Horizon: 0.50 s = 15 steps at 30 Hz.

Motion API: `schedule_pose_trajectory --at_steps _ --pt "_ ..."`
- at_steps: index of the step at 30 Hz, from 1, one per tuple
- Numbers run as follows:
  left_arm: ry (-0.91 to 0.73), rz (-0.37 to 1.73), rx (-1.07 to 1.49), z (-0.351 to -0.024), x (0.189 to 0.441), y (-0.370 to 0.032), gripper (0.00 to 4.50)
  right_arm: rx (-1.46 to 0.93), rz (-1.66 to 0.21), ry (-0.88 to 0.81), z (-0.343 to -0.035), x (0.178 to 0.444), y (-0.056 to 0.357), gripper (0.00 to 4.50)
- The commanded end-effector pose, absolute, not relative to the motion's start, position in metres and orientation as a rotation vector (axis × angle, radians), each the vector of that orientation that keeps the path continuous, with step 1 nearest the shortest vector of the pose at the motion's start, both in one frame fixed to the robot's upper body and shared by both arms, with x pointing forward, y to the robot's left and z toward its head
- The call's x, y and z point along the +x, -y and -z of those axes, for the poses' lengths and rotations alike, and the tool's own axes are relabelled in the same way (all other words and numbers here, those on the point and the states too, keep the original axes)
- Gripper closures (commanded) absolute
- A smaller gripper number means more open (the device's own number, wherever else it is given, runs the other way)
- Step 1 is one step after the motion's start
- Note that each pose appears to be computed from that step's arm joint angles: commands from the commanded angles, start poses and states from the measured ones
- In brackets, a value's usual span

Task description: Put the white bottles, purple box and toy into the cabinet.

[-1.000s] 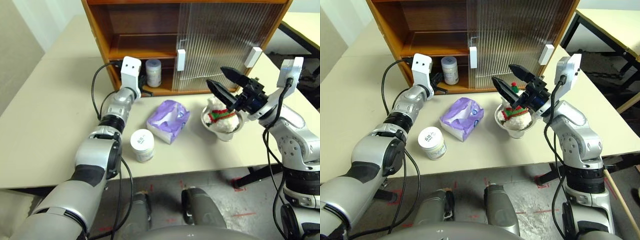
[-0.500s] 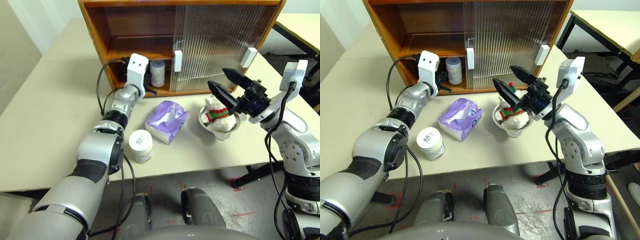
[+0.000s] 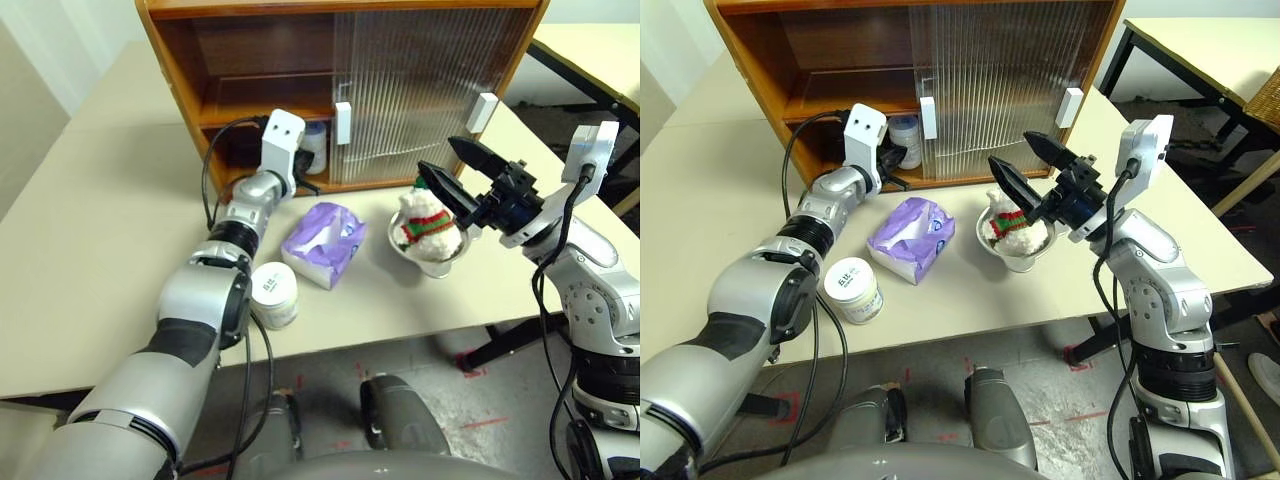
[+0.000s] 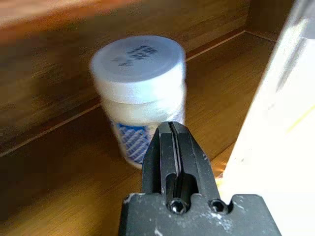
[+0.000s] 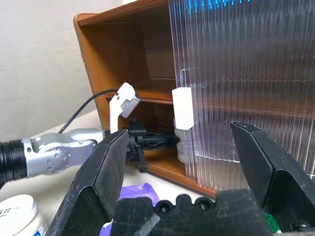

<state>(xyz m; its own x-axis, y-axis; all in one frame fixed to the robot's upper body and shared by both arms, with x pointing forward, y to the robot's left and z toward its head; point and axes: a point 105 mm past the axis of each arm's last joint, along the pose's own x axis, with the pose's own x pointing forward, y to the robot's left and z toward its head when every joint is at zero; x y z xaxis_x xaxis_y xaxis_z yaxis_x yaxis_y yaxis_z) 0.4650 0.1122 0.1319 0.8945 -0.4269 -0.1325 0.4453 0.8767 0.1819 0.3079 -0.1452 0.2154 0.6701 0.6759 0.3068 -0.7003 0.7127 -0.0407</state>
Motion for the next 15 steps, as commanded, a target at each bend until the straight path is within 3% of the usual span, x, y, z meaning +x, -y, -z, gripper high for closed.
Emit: schedule_pose_trajectory --at_steps 1,7,10,12,15 --pt "-0.094 0.485 0.172 -0.130 0.459 -0.134 4.45 0.061 -0.791 0.279 -0.209 0.306 0.153 0.00" --pt "-0.038 0.665 0.112 -0.143 0.428 -0.165 4.45 0.054 -0.882 0.210 -0.196 0.304 0.157 0.00" --pt "-0.011 0.799 0.129 -0.150 0.397 -0.180 4.45 0.036 -0.976 0.155 -0.188 0.296 0.158 0.00" --pt "-0.011 0.882 0.098 -0.153 0.375 -0.187 3.93 0.022 -1.048 0.120 -0.184 0.288 0.158 0.00" --pt "-0.023 0.957 0.018 -0.154 0.352 -0.197 2.80 -0.039 -1.147 0.047 -0.172 0.278 0.159 0.00"
